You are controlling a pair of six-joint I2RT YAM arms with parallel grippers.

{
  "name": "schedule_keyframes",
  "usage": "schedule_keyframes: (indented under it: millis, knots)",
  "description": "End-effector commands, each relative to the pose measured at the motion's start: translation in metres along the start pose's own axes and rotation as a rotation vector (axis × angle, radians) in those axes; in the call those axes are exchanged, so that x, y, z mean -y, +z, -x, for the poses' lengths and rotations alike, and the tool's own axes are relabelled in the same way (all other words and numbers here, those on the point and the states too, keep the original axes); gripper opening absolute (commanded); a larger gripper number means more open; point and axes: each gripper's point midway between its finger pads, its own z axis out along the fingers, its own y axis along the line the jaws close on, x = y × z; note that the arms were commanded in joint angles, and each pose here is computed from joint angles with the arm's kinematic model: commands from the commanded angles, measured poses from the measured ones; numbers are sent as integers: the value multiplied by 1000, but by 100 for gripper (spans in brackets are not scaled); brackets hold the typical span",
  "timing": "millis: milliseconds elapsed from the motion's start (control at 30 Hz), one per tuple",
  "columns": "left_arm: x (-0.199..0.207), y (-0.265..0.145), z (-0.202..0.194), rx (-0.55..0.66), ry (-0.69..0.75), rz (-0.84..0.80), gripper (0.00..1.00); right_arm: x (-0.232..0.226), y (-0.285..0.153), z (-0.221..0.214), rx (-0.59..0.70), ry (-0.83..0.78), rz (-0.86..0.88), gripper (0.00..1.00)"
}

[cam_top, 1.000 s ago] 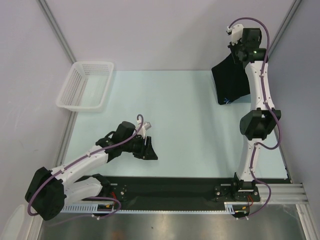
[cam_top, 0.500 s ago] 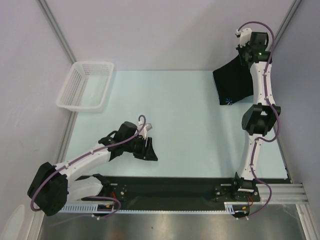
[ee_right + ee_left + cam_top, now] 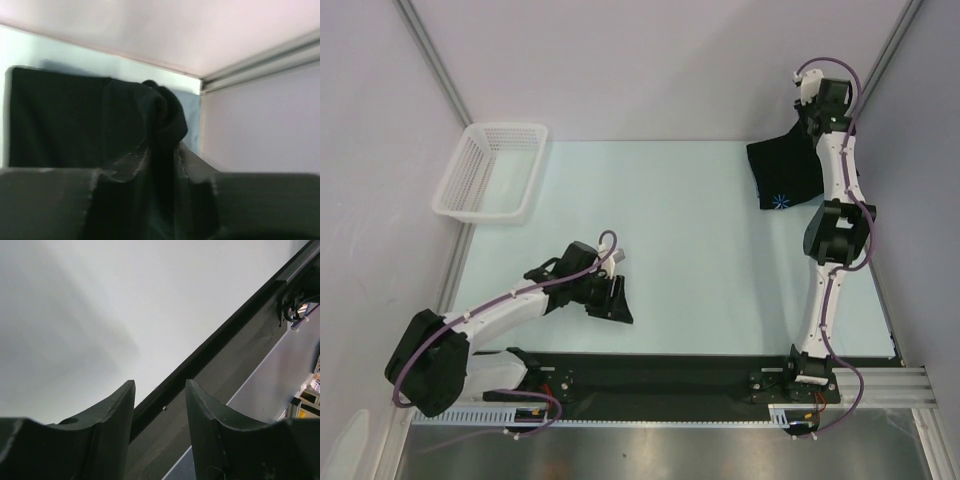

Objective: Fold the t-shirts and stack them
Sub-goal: Neatly place the folded tshirt to the corner, then reset both grippers

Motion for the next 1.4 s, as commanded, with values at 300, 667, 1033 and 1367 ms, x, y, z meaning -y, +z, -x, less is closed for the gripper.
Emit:
schedule_keyframes:
  millis: [300,667,1033,1367]
  knots:
    - [26,-26,24,106,21,-54,51,86,-46,73,221,203,-305,89]
    - [60,-68,48,402,-33,-174,66,-155,-185,84,110,832,407,100]
    - [58,-87,25,661,-296,-444,98,-330,-336,-90,-234,1326,824,100]
    - [75,-98,7,679,-381,-870,100,-342,-387,-206,-348,1563,832,100]
